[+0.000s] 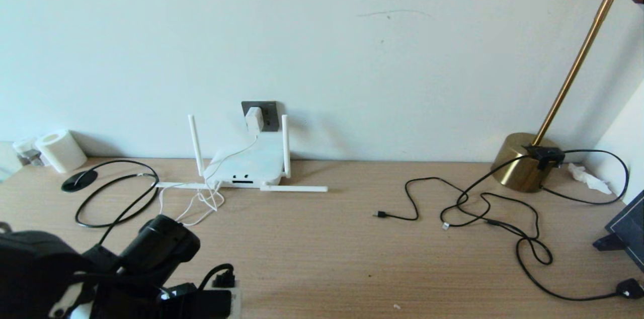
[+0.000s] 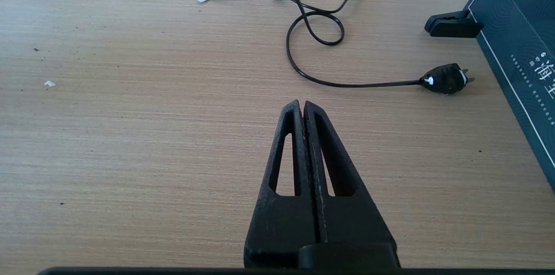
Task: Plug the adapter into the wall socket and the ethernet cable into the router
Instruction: Pick up cable
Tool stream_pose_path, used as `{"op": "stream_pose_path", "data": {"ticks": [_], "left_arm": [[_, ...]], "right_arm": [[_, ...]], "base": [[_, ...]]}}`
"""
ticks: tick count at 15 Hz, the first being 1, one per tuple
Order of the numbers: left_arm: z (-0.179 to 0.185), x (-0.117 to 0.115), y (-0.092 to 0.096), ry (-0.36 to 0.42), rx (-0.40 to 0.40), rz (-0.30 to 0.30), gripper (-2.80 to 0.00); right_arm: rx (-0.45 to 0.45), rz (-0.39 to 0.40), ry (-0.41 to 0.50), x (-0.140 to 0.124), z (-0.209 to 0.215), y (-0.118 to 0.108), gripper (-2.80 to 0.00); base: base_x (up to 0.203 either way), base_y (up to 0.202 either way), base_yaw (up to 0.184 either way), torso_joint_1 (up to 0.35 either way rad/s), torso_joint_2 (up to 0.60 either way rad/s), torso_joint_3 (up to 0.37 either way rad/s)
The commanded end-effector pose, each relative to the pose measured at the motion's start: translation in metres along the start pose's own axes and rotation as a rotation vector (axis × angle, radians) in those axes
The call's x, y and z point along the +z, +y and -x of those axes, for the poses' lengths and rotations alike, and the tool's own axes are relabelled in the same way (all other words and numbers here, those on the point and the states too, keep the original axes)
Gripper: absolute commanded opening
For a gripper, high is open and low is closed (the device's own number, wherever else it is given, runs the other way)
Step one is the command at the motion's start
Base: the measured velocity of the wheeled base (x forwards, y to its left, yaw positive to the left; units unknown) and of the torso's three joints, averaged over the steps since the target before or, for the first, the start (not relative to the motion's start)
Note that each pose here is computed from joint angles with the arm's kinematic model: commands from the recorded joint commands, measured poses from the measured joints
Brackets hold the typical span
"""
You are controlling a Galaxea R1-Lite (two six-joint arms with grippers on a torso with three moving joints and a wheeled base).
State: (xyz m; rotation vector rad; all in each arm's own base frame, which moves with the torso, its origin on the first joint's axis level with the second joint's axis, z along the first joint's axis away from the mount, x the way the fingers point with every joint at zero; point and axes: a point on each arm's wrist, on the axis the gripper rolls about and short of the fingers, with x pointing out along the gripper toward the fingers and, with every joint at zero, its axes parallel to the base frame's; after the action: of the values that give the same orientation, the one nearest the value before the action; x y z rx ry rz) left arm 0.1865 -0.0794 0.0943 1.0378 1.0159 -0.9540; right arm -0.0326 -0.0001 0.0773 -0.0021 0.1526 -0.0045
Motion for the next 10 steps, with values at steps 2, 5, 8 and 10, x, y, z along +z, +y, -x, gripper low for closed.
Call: {"op": "stream_pose_path", "data": {"ticks": [2, 5, 8, 10], "left_arm": [[-0.0028, -0.0045, 0.0006, 0.016, -0.012, 0.013, 0.00], [-0.0042, -0.0062, -0.0007, 0.021, -0.018, 0.016, 0.00], [-0.0078, -0.0045, 0.0020, 0.015, -0.010, 0.015, 0.00], [-0.0100, -0.0042, 0.0032, 0.016, -0.010, 0.017, 0.00]], "right_arm": [[0.000, 0.001, 0.002, -0.0004, -0.0001, 0.0000, -2.80], [0.000, 0.001, 0.002, -0.0003, -0.0001, 0.0000, -2.80], [0.000, 0.001, 0.002, -0.0004, -0.0001, 0.0000, -2.80], [0.000, 0.001, 0.001, 0.0000, 0.0001, 0.0000, -2.80]], "base": [[0.000, 0.000, 0.000, 0.000, 0.00, 0.000], [0.000, 0.000, 0.000, 0.000, 0.00, 0.000], [0.000, 0.000, 0.000, 0.000, 0.00, 0.000], [0.000, 0.000, 0.000, 0.000, 0.00, 0.000]]}}
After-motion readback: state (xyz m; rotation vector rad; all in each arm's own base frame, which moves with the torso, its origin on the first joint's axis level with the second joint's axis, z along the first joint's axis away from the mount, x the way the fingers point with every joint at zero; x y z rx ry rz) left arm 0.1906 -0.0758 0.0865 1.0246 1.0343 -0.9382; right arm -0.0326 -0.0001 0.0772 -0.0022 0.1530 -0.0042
